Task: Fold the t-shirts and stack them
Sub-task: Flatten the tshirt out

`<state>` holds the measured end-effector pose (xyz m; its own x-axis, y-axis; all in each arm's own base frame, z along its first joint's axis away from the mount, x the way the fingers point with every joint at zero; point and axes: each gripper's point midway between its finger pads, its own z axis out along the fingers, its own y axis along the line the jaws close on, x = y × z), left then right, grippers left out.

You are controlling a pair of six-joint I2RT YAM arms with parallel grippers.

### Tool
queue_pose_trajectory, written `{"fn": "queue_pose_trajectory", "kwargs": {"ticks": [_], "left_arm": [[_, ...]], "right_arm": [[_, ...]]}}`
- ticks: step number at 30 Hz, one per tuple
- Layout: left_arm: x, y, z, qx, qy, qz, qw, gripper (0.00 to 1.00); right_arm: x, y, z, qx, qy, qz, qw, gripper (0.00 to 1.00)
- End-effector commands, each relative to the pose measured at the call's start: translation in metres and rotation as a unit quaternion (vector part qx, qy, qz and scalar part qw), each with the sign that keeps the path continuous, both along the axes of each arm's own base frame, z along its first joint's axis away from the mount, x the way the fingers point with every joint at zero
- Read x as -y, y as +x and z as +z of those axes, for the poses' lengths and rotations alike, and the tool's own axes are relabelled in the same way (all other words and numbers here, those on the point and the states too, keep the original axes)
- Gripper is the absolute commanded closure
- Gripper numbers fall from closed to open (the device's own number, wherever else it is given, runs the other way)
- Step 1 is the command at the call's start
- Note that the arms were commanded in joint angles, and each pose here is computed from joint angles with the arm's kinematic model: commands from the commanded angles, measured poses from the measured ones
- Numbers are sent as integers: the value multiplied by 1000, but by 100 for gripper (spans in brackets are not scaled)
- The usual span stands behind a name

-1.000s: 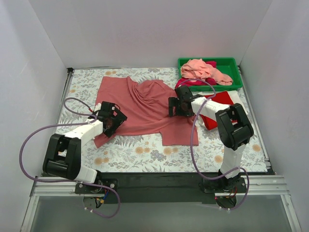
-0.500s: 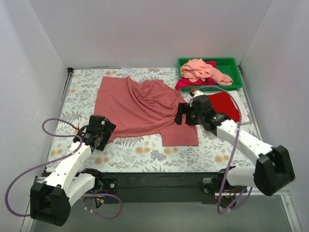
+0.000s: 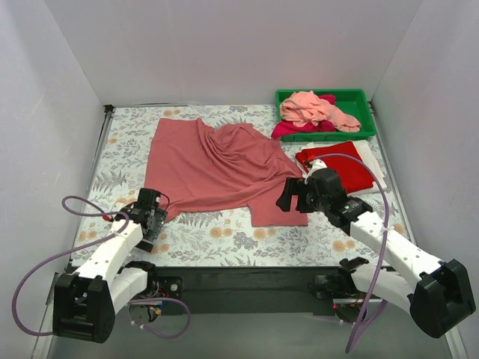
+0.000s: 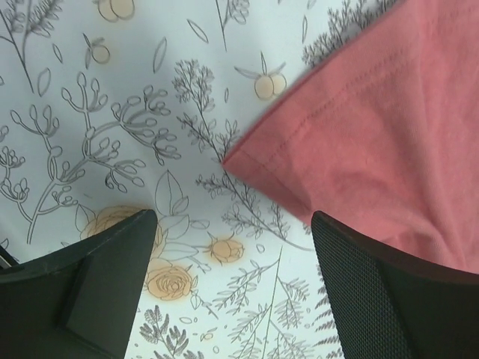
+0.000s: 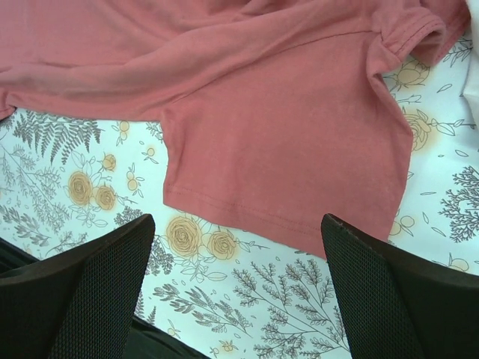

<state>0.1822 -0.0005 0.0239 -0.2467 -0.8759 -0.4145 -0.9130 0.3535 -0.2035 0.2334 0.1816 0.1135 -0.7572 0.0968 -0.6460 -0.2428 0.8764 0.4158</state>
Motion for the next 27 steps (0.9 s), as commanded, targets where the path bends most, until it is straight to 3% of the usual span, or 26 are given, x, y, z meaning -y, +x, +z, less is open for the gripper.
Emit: {"fn": "queue_pose_trajectory", "kwargs": {"ticks": [1,11,15,18,19,20,22,27], "left_arm": [[-17,10,0,10,19,62,998,17],[-22,31,-10,-16,9,54,998,40],[-14,36,-14,-24,-6,32,999,58],[-13,30,-20,-37,-9,24,999,66],[-13,29,-21,-37,-9,24,999,81],[-13,26,-23,-41,-8,20,999,83],[-15,25,-22,-37,-3,19,999,100],[-20,32,-11,-17,10,20,1000,100]], "right_arm": [[-4,-3,3,11,19,10,1000,2],[0,-7,2,16,19,6,1000,2],[6,-7,-1,17,11,-6,1000,2],[6,-7,-2,16,10,-10,1000,2],[6,-7,-1,16,11,-10,1000,2],[6,-7,-2,15,9,-10,1000,2],[8,-7,-4,13,4,-11,1000,2],[23,-7,-13,1,-26,-46,999,2]]}}
